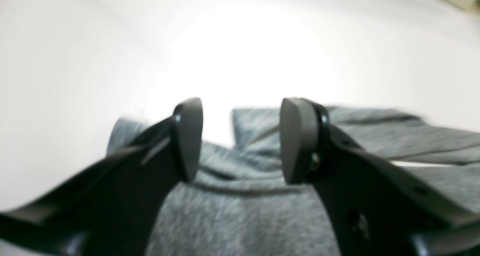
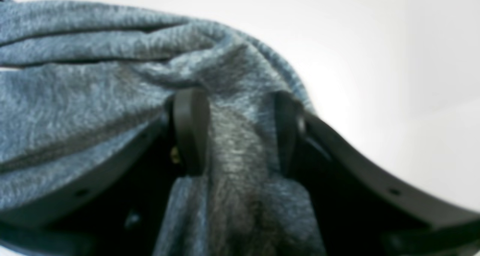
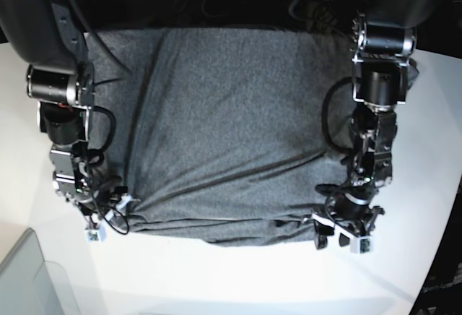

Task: Layout the t-shirt on the table in an organized manner, then fold the t-shirt properly
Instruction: 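Lower the shirt and shift both grippers to grasp the hem edges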

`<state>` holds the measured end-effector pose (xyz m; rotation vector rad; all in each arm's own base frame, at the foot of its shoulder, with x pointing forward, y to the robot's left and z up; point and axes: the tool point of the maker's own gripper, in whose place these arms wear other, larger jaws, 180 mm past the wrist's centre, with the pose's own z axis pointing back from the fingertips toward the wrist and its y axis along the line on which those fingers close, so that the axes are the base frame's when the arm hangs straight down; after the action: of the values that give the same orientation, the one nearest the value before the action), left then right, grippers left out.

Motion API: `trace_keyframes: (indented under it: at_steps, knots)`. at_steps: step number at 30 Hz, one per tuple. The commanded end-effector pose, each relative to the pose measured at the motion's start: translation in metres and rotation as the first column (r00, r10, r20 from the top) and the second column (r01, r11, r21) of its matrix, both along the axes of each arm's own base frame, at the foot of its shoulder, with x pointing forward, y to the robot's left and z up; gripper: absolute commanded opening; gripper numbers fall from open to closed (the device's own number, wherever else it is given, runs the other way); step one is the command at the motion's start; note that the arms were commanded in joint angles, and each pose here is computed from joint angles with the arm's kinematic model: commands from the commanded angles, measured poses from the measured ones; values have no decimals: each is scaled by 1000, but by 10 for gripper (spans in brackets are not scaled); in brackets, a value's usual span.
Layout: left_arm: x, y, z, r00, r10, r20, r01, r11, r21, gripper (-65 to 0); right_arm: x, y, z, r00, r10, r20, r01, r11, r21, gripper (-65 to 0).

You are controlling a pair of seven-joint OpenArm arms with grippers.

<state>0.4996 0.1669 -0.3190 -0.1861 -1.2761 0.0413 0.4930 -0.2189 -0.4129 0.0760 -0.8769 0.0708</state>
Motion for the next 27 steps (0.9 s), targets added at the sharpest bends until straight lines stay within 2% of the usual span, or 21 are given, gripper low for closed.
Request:
trace_keyframes:
  at_steps: [1,4,7,9,11,14,24,27]
  knots:
    - [12,2,29,997,2,78,-3,1000,4,-327,19,-8,27,997,-14,79,14,1000,-5,-355]
    - [21,-6,24,998,8,56,-6,1000,-21,-327,18,-7,26,997,-13,74,13,1000,-3,-355]
    - [30,-10,-10,998,27,-55,-30,998,-53,-326,17,-6,24,997,-12,71,12,1000,-2,-355]
    - [38,-11,-22,995,41,-86,-47,997,-68,-326,17,-6,24,998,-12,68,12,1000,-2,-355]
    - [38,-18,-34,995,57,-85,-65,994,-92,-326,17,-6,23,998,-11,65,11,1000,-2,-355]
    - [45,-17,-31,995,89,-45,-93,990,-103,-326,17,-6,23,998,-11,64,11,1000,-2,-355]
    - [39,-27,-54,989,88,-115,-101,989,-110,-326,-4,-5,-2,1000,-10,21,10,1000,-2,-355]
    - [14,-22,-86,980,95,-175,-113,989,-97,-326,-9,-5,-7,1000,-10,9,10,1000,-2,-355]
